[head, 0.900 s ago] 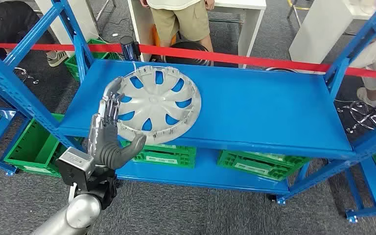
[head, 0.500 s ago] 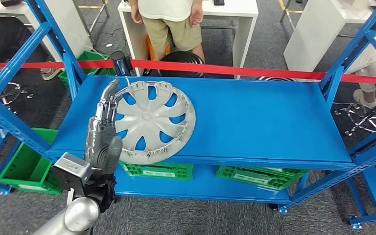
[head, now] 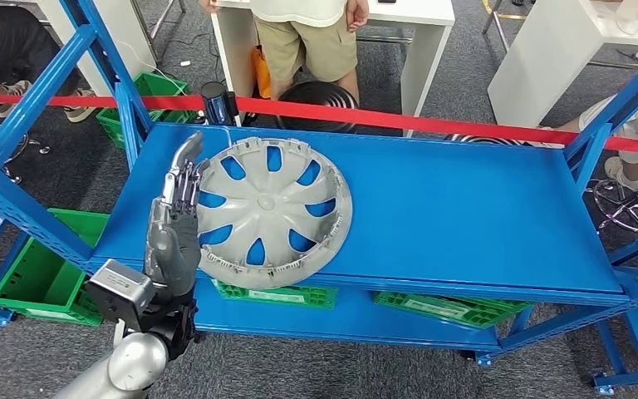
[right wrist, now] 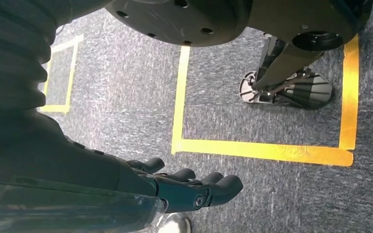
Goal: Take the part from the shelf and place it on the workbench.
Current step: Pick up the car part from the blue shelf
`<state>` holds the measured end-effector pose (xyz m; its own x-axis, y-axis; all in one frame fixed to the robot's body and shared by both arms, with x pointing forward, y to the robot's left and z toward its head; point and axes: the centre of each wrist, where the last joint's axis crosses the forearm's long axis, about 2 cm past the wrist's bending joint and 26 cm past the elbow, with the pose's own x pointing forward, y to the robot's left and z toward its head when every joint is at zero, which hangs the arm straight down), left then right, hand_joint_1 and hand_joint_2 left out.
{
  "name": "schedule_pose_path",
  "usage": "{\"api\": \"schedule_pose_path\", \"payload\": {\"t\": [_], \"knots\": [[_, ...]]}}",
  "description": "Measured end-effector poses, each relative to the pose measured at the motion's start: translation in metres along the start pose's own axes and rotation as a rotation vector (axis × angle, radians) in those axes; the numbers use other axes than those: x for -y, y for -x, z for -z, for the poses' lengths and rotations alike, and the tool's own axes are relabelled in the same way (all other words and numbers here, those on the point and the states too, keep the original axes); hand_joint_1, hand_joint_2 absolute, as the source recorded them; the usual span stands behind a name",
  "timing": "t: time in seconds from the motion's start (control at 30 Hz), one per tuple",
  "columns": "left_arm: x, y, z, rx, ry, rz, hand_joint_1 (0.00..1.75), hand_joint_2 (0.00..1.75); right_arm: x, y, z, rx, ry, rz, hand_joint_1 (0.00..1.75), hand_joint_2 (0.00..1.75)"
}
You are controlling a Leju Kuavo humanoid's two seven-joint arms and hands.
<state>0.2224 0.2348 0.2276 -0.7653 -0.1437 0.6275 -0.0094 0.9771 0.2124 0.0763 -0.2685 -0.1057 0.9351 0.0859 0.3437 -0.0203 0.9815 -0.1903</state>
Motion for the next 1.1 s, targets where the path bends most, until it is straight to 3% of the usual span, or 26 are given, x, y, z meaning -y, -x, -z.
{"api": "schedule_pose_path", "payload": {"t": [0.2, 0.3, 0.33, 0.43, 0.57, 0.83, 1.1], "knots": [[0.0, 0.0, 0.0, 0.0, 0.001, -0.001, 0.0, 0.0, 0.0, 0.0, 0.0, 0.0, 0.0, 0.0, 0.0, 1.75], [0.0, 0.0, 0.0, -0.002, 0.002, 0.0, 0.0, 1.31, 0.0, 0.0, 0.0, -0.002, -0.001, -0.001, 0.0, 1.75], [0.0, 0.0, 0.0, -0.007, 0.003, 0.002, 0.0, 1.31, 0.0, 0.0, 0.0, -0.006, -0.001, -0.002, 0.0, 1.75], [0.0, 0.0, -0.001, -0.032, 0.01, 0.032, 0.0, 0.0, 0.0, -0.001, 0.0, -0.026, -0.003, -0.005, 0.0, 1.75], [-0.003, -0.004, -0.003, -0.11, 0.108, 0.165, 0.0, 0.0, 0.0, -0.001, 0.0, -0.048, -0.01, -0.034, 0.0, 1.75], [-0.019, -0.017, 0.014, -0.398, 0.495, 0.549, 0.0, 0.0, 0.004, -0.02, 0.004, -0.006, -0.025, -0.091, 0.0, 1.75], [-0.016, -0.024, 0.043, -0.459, 0.746, 0.706, 0.0, 0.0, 0.001, -0.028, 0.005, -0.001, -0.049, -0.106, 0.0, 1.75]]}}
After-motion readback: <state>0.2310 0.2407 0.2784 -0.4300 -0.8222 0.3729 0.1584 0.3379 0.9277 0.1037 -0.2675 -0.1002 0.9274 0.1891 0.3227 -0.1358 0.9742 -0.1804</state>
